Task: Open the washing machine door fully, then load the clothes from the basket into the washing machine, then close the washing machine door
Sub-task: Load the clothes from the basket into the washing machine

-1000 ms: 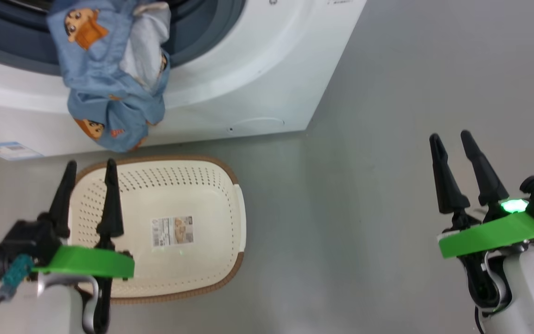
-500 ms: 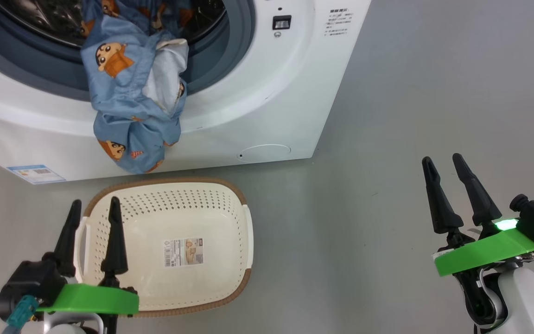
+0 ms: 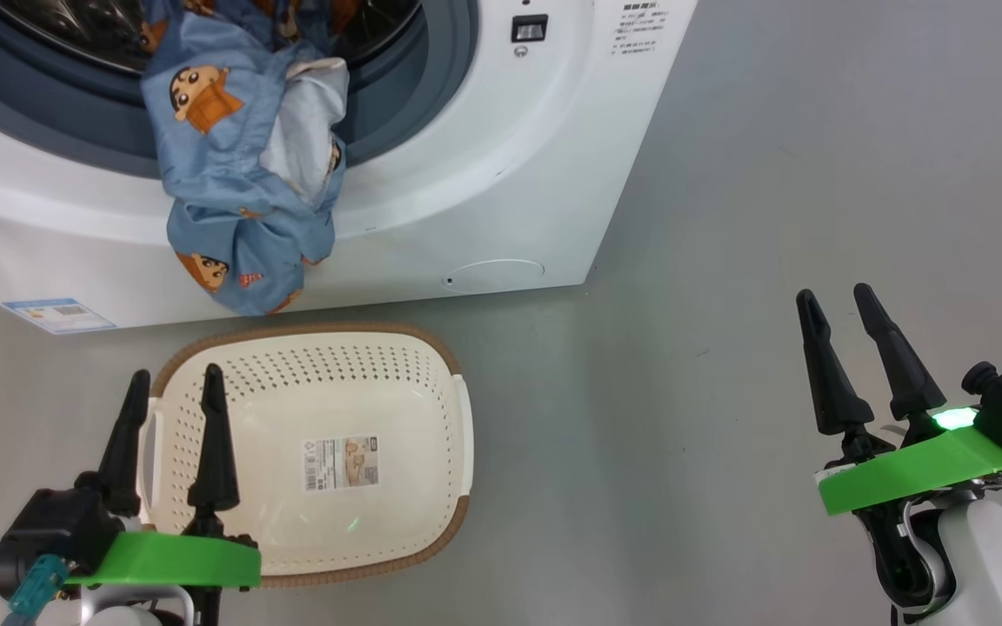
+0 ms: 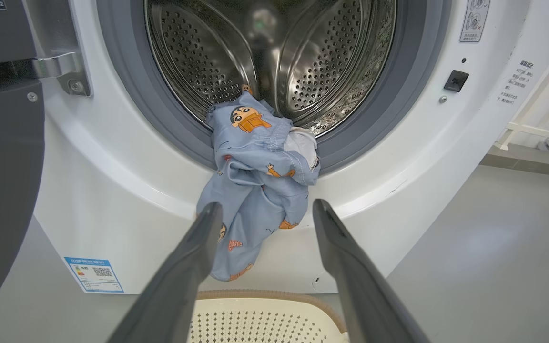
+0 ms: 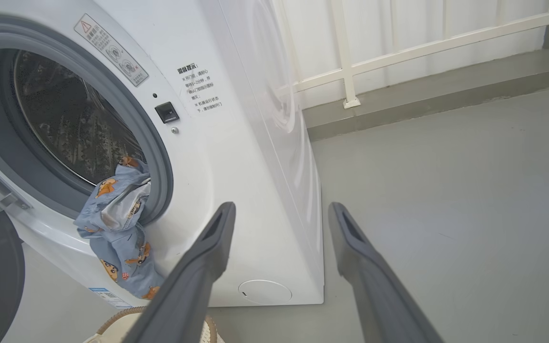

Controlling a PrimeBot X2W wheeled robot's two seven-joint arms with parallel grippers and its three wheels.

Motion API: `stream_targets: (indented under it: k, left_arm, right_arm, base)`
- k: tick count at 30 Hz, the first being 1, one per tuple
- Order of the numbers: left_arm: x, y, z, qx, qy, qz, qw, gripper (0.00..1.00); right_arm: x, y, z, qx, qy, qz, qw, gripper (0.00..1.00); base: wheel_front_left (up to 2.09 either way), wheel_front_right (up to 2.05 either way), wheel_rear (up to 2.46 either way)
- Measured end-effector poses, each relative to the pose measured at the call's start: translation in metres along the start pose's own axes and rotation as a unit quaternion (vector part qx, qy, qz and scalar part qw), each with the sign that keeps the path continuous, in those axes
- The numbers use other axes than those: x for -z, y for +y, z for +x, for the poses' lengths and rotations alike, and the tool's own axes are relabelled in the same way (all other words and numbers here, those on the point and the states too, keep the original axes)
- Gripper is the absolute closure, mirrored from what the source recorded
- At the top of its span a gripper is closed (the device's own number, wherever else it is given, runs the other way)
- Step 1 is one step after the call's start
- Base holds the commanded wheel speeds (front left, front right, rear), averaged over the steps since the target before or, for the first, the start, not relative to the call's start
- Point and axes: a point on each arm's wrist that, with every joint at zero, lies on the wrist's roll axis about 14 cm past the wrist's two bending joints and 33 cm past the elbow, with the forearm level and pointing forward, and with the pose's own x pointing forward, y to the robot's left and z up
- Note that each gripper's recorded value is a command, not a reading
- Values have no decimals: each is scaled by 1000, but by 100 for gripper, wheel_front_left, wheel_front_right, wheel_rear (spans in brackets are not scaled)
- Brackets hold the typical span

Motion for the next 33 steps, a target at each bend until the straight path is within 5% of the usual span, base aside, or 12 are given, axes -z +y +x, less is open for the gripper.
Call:
stream_targets:
  k: [16,33]
  left_arm:
    - [29,-4,2,6,43,-6,999,0]
    - [93,0,76,34,164,20,986,0]
  right_arm:
    - [4,-7,2,9,4,-1,1000,0]
    - [16,-20,11,23,16,-6,1000,0]
  base:
    - [0,0,0]
    - [0,0,0]
